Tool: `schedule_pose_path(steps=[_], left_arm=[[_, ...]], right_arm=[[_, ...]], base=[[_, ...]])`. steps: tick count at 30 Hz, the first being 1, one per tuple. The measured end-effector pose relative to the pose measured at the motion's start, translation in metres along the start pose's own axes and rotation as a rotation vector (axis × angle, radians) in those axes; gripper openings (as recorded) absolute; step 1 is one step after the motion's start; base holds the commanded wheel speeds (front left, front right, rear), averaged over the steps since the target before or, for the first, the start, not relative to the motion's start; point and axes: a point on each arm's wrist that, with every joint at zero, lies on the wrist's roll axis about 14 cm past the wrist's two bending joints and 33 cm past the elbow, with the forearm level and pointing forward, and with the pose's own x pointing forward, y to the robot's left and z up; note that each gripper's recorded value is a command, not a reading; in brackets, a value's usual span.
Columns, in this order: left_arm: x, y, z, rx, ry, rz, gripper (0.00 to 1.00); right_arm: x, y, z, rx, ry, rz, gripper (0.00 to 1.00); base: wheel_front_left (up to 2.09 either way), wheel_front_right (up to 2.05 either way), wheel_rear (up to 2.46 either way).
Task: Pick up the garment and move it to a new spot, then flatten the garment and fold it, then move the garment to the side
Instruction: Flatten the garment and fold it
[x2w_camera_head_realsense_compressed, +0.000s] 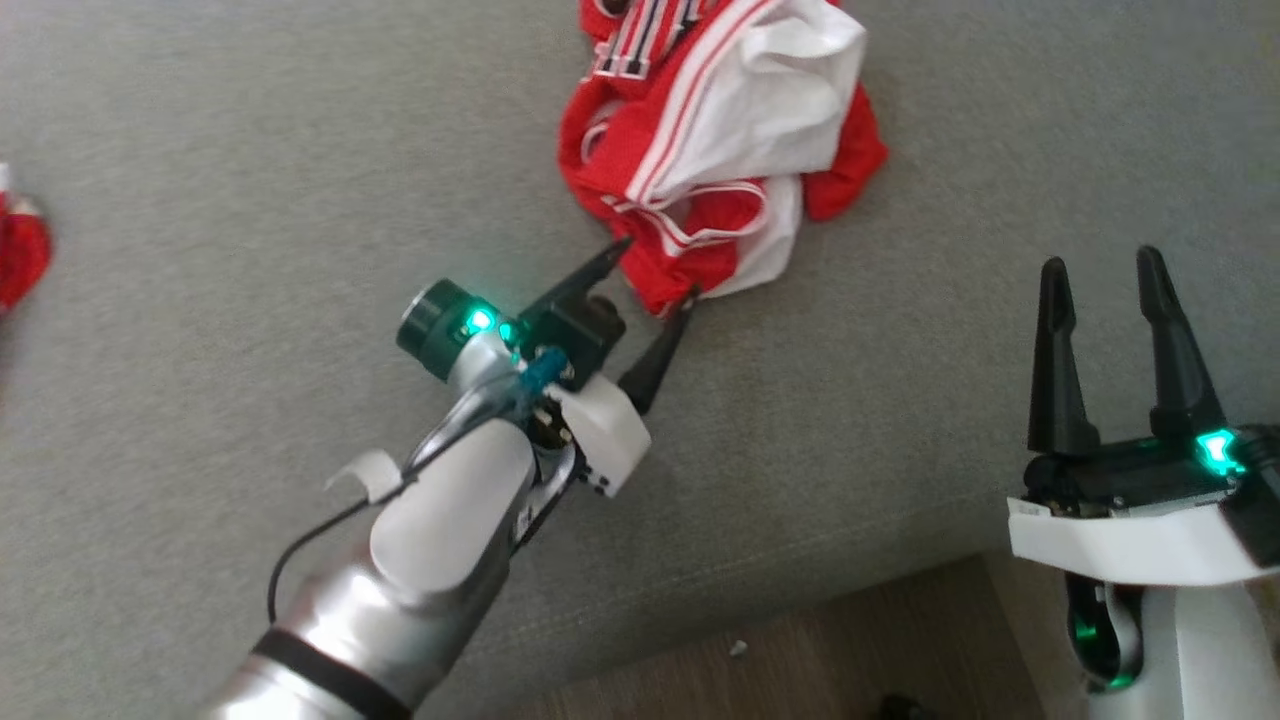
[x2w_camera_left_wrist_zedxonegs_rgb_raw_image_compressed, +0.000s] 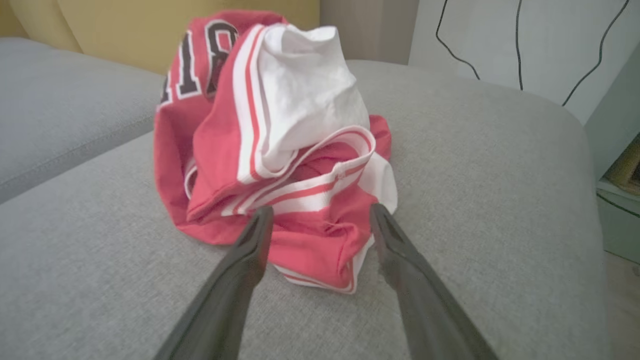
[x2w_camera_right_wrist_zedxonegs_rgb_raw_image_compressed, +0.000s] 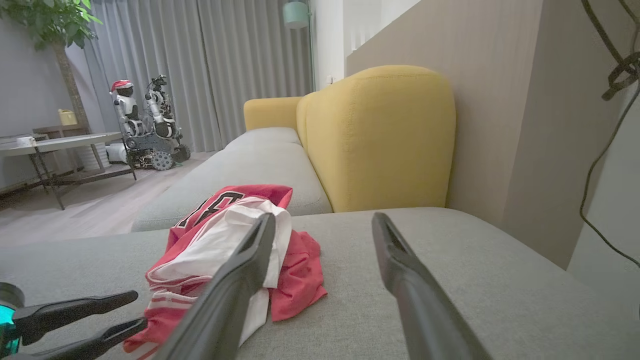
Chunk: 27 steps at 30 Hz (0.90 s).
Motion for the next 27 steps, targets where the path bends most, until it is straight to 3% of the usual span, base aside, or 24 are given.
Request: schedule_pose_path(steps=[6,7,8,12,16,22,27], left_arm=[[0.017,0.003,-0.02,-0.011,0.067,0.001,1.0],[0.019,0.003,-0.02,-0.014,0.067,-0.003,0.46],[0.021,0.002,-0.02,-0.014,0.066,-0.005,0.0],[0.026,0.001,-0.011,-0.048,0.038,-0.011,0.0],[0.03,-0.013,0.023,-0.229,-0.044,-0.064,0.0],[0.039,-0.035,0.109,-0.556,-0.176,-0.172,0.0],[0.056,-0.015,0.215,-0.67,-0.324,-0.186,0.0]], right_arm=[[-0.002,-0.009,-0.009,-0.001,0.03,-0.031,1.0],[-0.002,-0.01,-0.009,-0.001,0.032,-0.032,1.0],[-0.002,-0.01,-0.009,-0.001,0.033,-0.031,1.0],[0.0,-0.008,-0.002,0.003,0.009,-0.026,1.0],[-0.005,-0.004,0.01,0.015,-0.024,-0.018,1.0],[-0.017,-0.006,0.032,0.026,-0.083,-0.028,1.0],[-0.029,-0.009,0.05,0.043,-0.133,-0.043,1.0]], base=[[0.0,0.0,0.0],[0.0,0.0,0.0],[0.0,0.0,0.0],[0.0,0.0,0.0],[0.0,0.0,0.0],[0.0,0.0,0.0],[0.0,0.0,0.0]])
